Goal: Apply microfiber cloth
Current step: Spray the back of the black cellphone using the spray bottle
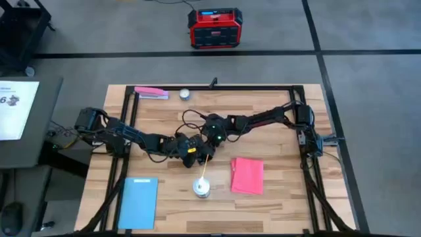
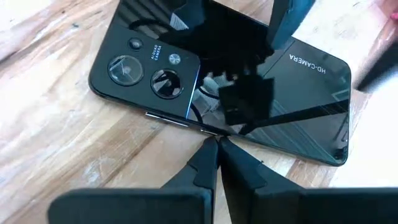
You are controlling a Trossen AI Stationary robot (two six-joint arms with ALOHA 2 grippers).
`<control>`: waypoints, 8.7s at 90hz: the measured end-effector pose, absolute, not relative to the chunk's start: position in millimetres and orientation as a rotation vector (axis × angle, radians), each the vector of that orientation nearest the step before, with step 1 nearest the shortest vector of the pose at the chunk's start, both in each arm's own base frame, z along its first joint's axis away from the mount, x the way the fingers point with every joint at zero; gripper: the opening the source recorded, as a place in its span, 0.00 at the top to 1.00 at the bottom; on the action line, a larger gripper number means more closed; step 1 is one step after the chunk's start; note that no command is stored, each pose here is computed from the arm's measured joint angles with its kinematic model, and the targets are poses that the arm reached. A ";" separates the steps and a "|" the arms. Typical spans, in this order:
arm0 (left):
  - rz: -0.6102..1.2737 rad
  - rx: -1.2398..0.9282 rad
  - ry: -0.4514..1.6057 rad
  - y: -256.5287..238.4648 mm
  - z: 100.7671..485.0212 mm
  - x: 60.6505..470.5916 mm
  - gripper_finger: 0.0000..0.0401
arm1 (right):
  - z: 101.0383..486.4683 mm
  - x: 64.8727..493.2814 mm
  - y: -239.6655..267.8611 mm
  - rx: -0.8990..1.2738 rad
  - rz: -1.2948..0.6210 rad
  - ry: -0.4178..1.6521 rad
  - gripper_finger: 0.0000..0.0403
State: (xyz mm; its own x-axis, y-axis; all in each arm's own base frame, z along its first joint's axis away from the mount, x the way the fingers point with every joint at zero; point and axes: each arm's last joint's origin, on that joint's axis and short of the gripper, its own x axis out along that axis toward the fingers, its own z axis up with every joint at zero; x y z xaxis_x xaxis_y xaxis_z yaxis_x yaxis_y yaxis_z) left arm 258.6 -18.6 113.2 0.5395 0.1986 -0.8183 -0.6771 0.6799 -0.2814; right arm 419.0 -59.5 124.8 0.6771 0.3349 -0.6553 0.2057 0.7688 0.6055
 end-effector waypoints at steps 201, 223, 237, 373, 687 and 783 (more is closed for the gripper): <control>0.562 -0.622 0.826 -18.5 114.1 260.0 1.00 | 138.4 404.4 -66.7 0.532 -0.058 0.904 0.44; 0.585 -0.629 0.832 -17.7 107.8 261.7 1.00 | 121.4 394.1 -66.3 0.573 -0.079 0.885 0.44; 0.588 -0.638 0.792 -16.2 103.6 267.1 1.00 | 118.5 392.5 -66.0 0.597 -0.083 0.860 0.44; 0.602 -0.677 0.685 8.0 76.8 259.9 1.00 | 121.2 399.6 -36.7 0.639 -0.002 0.837 0.47; 0.568 -0.704 0.655 -2.0 76.3 261.5 1.00 | 120.7 387.0 -26.3 0.331 -0.122 0.947 1.00; 0.223 -1.034 0.604 16.5 90.3 275.0 0.75 | 111.3 378.1 -26.8 0.290 -0.113 0.956 1.00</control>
